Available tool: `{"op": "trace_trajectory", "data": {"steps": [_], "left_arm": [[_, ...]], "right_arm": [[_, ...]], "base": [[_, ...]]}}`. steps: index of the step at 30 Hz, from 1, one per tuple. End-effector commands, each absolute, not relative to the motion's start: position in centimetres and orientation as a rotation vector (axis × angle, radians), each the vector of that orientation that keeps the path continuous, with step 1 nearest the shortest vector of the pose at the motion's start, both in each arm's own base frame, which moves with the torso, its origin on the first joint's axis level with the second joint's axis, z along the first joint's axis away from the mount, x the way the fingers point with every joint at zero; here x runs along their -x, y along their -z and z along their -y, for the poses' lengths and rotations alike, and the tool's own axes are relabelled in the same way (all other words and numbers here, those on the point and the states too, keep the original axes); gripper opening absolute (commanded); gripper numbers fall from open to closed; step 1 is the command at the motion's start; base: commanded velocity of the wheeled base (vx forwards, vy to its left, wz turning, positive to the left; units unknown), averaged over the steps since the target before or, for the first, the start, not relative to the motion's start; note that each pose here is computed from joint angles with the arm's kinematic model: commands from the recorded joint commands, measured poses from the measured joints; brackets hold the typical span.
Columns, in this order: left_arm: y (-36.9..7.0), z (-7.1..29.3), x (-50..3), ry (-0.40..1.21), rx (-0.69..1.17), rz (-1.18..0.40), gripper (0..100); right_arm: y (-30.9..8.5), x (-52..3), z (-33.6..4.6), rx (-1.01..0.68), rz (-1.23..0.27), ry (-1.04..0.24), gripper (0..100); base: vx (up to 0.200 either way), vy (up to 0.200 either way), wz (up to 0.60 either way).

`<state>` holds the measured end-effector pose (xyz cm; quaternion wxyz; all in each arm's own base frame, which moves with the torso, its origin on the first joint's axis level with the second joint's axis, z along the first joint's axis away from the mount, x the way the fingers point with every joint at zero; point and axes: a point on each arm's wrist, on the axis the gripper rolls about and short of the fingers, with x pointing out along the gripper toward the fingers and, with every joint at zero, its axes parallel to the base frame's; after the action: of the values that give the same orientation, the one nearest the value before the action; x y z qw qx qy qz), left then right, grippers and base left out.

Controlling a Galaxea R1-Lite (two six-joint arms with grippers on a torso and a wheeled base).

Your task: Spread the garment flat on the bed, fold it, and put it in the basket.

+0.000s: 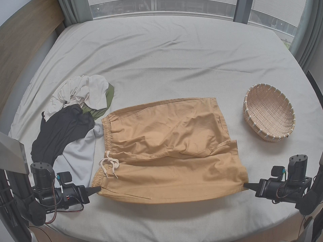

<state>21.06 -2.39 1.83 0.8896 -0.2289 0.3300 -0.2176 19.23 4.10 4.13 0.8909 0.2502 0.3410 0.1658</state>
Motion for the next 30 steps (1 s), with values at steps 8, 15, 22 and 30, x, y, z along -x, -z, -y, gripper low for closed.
{"op": "trace_trajectory", "data": {"steps": [8,15,22,30], "left_arm": [[-2.4,3.3,-20.4,0.501,0.457,-0.683,0],[-3.5,3.9,-18.5,0.56,0.464,-0.777,0],[-3.2,2.7,-17.2,0.51,0.433,-0.864,0],[-2.7,2.4,-16.6,0.492,0.432,-0.932,0]], "right_arm": [[-4.2,-18.2,-4.4,-0.521,-0.763,-0.378,0],[-3.6,-17.2,-5.0,-0.477,-0.862,-0.4,0],[-3.3,-16.4,-4.7,-0.427,-0.924,-0.394,0],[-4.1,-15.2,-4.5,-0.417,-0.94,-0.395,0]], "base": [[0.0,0.0,0.0],[0.0,0.0,0.0],[0.0,0.0,0.0],[0.0,0.0,0.0]]}}
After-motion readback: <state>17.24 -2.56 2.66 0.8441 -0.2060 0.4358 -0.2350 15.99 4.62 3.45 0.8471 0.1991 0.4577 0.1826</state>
